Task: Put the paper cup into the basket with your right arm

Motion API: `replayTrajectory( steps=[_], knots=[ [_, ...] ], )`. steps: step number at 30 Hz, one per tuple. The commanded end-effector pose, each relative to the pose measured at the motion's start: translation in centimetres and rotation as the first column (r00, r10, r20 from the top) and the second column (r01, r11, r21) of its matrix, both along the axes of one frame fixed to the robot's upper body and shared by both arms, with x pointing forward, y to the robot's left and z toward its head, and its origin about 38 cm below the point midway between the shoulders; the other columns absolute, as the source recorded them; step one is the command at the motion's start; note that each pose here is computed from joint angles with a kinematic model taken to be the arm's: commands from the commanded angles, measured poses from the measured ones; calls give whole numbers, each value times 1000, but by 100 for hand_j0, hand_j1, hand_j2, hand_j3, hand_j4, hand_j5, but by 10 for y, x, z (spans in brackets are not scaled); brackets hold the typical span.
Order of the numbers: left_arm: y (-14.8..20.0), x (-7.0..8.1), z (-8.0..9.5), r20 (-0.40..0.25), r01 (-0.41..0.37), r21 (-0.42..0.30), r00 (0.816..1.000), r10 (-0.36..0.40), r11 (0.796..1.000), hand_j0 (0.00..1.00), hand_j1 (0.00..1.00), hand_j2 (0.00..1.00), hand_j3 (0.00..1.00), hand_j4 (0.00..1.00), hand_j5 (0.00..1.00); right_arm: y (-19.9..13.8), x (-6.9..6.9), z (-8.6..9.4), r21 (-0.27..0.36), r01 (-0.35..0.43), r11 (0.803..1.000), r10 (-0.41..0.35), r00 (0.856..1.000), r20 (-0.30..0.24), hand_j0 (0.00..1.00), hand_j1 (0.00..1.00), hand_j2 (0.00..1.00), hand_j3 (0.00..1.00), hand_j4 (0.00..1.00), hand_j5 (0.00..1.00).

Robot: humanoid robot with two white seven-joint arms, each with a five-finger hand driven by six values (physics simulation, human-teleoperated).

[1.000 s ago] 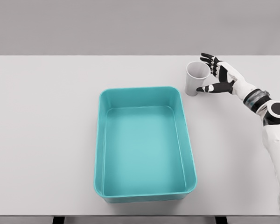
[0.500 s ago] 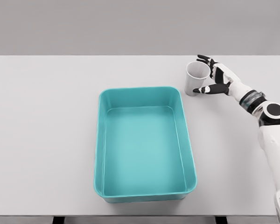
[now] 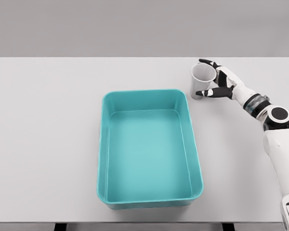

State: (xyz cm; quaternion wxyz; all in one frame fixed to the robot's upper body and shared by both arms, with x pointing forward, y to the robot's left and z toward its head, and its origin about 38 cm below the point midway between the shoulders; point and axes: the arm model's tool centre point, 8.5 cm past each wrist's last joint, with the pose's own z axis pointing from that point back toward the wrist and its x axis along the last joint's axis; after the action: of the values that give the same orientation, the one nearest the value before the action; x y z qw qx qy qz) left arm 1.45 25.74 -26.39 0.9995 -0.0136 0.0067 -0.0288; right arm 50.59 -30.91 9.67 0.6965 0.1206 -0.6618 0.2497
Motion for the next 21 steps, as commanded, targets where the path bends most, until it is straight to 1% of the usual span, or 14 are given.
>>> replayTrajectory(
  steps=[1, 5, 15, 17, 19, 21],
  knots=[
    [0, 0, 0, -1, 0, 0, 1000, 0, 1000, 100, 100, 100, 100, 100, 100, 1, 0, 0, 3, -3, 1000, 3, 1000, 0, 78, 78, 78, 78, 78, 78],
    [0, 1, 0, 1, 0, 1, 1000, 0, 1000, 100, 100, 100, 100, 100, 100, 1, 0, 0, 1, -4, 1000, 4, 1000, -4, 73, 73, 73, 73, 73, 73],
    [0, 0, 0, -1, 0, 0, 1000, 0, 1000, 100, 100, 100, 100, 100, 100, 0, 1, 5, 2, -2, 1000, 2, 1000, 11, 67, 67, 67, 67, 67, 67],
    [0, 0, 0, -1, 0, 0, 1000, 0, 1000, 100, 100, 100, 100, 100, 100, 0, 0, 5, 1, -1, 1000, 1, 1000, 12, 64, 64, 64, 64, 64, 64],
    [0, 1, 0, 1, 0, 0, 1000, 0, 1000, 100, 100, 100, 100, 100, 100, 0, 1, 5, 1, -2, 1000, 2, 1000, 13, 64, 64, 64, 64, 64, 64],
    [0, 0, 0, -1, 0, 0, 1000, 0, 1000, 100, 100, 100, 100, 100, 100, -1, 1, 9, 0, -3, 1000, 3, 1000, 24, 63, 63, 63, 63, 63, 63]
  ],
)
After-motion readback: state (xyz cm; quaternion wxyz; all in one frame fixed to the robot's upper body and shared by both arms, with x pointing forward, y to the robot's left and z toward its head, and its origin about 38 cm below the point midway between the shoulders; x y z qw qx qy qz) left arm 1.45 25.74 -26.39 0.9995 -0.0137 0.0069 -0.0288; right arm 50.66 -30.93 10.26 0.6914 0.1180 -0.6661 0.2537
